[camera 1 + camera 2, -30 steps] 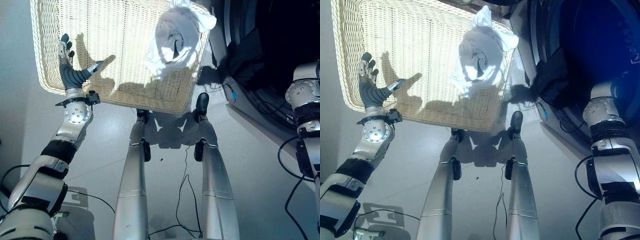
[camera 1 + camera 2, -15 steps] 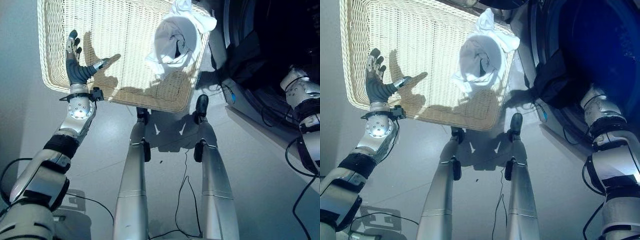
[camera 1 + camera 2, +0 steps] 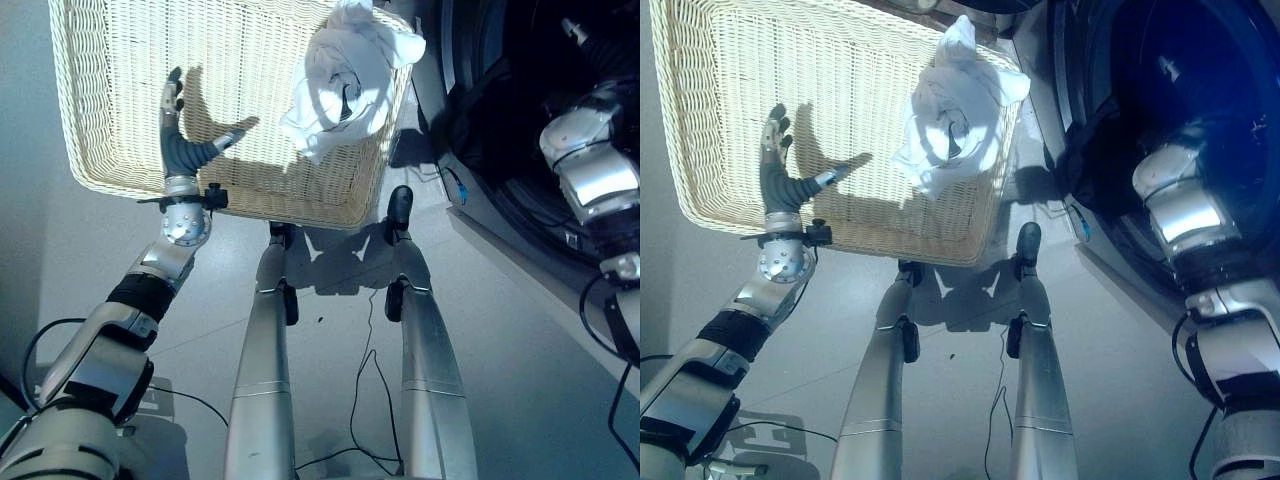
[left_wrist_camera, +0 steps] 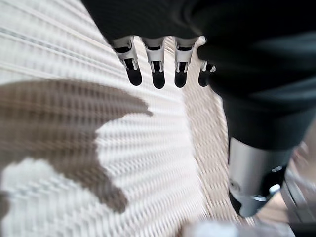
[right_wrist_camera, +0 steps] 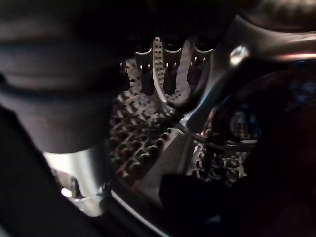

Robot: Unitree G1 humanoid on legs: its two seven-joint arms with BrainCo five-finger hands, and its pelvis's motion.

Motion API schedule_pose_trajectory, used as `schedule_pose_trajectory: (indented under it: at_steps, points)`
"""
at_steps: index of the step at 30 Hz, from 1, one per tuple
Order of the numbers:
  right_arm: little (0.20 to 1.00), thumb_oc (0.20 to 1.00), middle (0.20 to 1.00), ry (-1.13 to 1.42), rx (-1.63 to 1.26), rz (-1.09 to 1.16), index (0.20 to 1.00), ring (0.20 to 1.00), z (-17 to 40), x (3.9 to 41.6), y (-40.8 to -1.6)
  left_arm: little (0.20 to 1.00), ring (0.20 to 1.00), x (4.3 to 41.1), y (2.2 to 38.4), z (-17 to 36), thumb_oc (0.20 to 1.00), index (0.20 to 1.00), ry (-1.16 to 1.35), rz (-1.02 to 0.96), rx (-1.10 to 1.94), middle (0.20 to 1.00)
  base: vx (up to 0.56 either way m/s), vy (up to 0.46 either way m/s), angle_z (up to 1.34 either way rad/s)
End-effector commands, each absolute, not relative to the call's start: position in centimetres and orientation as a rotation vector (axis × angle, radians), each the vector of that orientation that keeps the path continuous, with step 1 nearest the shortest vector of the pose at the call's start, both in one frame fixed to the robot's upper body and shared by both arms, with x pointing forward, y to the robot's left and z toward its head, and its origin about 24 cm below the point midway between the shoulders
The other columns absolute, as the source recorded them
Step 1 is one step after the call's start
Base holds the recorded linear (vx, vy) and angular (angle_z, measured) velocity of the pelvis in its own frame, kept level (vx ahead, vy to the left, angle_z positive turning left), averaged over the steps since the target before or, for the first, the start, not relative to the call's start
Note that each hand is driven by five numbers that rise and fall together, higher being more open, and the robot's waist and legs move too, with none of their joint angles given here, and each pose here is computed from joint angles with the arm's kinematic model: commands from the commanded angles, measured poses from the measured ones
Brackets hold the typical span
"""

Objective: Put the clothes into the washing machine.

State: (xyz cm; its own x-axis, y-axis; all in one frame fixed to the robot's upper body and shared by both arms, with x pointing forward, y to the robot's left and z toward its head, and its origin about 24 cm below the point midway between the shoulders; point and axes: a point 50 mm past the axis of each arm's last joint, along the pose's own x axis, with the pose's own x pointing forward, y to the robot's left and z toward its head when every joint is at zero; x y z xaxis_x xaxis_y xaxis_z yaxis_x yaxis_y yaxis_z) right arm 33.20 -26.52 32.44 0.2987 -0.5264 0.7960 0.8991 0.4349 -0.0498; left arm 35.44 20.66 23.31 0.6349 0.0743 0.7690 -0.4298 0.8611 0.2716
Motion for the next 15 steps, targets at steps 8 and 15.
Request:
schedule_pose_trajectory:
  at_steps: [8,15]
  points:
    - [1.0,1.0,1.0,-0.937,-0.692,-0.798,1.0,1.0,28.9,32.3,-22.9,1.0,1.0,35.3,18.8,23.5,1.0,1.0,-0.864,0.346,0.282,1.0,0.0,0.002,-0.01]
    - [1.0,1.0,1.0,-1.016,-0.732,-0.604,1.0,1.0,26.4,31.6,-19.5,1.0,1.0,34.8,19.0,21.5,1.0,1.0,-0.816,0.414,0.111,1.0,0.0,-0.001,0.01]
